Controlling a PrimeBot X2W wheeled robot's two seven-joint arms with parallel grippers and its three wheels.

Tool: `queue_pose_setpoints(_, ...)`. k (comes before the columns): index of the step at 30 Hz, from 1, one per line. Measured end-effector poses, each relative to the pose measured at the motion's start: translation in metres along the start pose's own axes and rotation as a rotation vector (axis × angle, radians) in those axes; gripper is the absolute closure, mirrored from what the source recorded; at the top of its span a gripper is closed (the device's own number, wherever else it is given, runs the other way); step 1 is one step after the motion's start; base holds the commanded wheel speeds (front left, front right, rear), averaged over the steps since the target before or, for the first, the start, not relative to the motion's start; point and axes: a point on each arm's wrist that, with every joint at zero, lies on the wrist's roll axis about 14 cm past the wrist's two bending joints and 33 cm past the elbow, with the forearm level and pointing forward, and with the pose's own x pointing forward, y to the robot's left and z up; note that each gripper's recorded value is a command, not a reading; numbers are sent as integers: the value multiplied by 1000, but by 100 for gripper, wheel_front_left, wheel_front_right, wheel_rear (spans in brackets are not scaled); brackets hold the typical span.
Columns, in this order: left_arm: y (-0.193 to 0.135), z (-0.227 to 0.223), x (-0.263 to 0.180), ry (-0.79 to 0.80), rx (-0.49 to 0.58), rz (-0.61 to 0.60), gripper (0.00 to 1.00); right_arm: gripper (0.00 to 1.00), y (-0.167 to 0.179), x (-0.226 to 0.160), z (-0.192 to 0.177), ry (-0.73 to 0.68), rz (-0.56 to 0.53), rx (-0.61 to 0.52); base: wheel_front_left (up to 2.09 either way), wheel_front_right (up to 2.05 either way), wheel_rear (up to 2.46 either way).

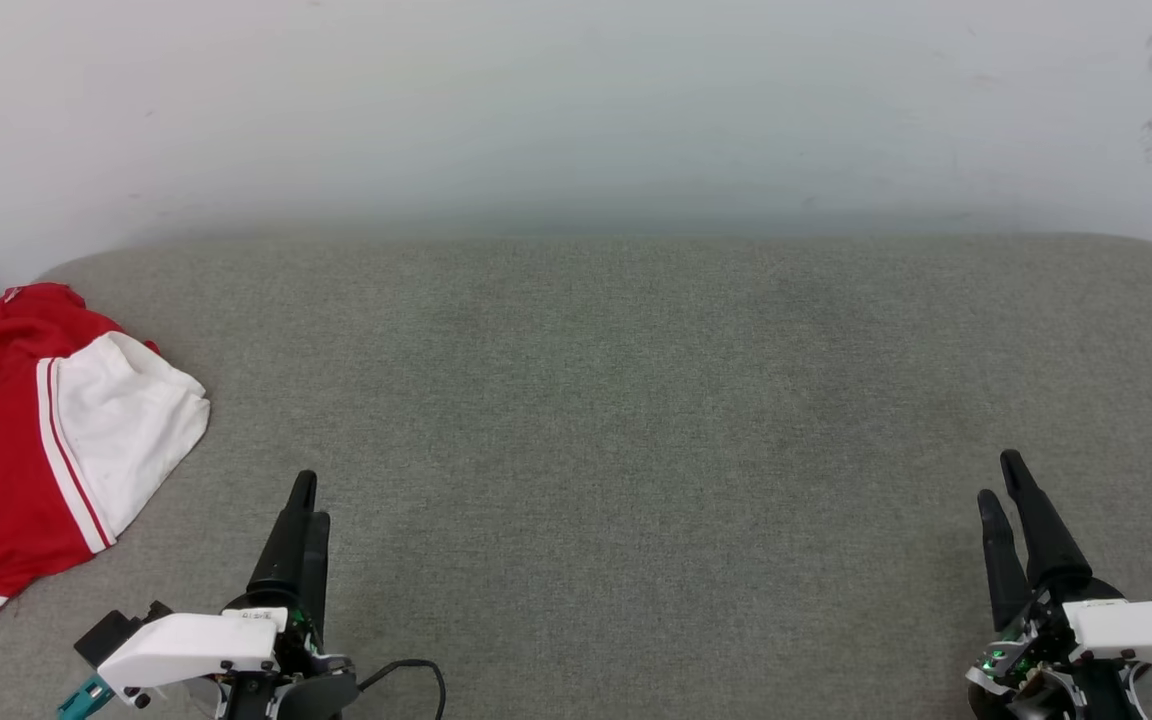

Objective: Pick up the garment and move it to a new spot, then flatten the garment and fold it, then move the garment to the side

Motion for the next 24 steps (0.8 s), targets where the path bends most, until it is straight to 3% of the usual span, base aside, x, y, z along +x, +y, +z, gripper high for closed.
queue_pose_setpoints(9,-12,-3,2,-5,151,-37,0,0,8,0,3,-13,24,-136,0,0,0)
queue_pose_setpoints(24,-26,-20,5,18,543,-82,0,0,22,0,4,-23,69,-581,0,0,0)
